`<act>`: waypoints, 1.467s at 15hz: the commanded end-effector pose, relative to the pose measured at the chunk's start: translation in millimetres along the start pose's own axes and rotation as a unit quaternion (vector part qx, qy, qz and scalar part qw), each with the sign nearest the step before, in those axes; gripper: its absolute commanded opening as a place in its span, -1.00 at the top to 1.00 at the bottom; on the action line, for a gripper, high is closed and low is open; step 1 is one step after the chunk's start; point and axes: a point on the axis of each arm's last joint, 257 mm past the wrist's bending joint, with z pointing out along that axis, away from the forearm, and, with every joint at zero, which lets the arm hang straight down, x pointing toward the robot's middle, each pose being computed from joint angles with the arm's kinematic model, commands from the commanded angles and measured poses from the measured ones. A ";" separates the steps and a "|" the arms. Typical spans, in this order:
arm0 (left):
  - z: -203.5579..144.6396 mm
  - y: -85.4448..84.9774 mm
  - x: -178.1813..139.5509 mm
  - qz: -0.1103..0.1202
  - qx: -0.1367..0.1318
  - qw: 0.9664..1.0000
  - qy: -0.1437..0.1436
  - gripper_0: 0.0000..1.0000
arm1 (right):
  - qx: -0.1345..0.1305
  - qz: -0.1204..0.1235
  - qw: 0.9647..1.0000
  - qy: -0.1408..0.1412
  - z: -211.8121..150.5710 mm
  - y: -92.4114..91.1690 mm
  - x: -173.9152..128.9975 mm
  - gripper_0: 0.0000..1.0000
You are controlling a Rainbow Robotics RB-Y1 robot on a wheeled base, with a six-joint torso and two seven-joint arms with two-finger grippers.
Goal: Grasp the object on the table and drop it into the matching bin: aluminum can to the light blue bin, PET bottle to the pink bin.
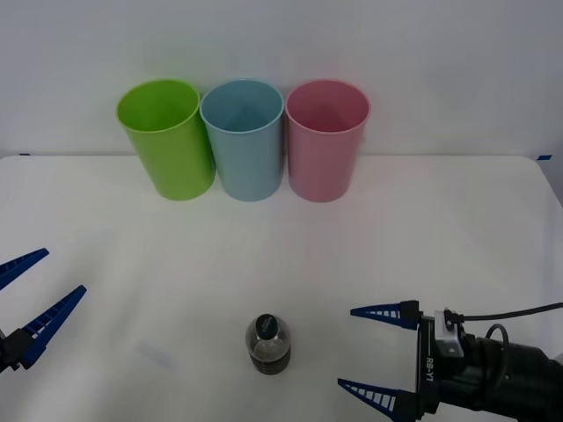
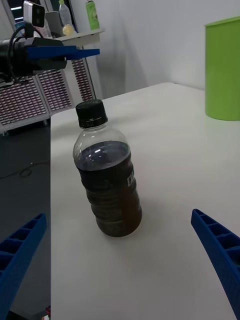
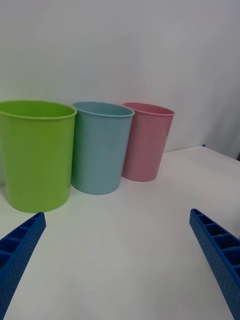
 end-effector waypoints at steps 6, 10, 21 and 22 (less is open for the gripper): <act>0.0 0.0 0.0 0.000 0.000 1.000 0.000 -1.00 | -0.015 -0.039 0.999 -0.001 29.5 4.4 -2.3 -1.00; 0.0 0.0 0.0 0.000 0.000 1.000 0.000 -1.00 | -0.005 -0.048 0.999 0.004 43.5 2.6 1.9 -1.00; 0.0 0.0 0.0 0.000 0.000 1.000 0.000 -1.00 | -0.003 -0.054 0.998 0.020 89.0 10.1 15.4 -1.00; 0.0 0.0 0.0 0.000 0.000 1.000 0.000 -1.00 | 0.000 -0.057 0.998 0.021 93.1 9.6 15.5 -1.00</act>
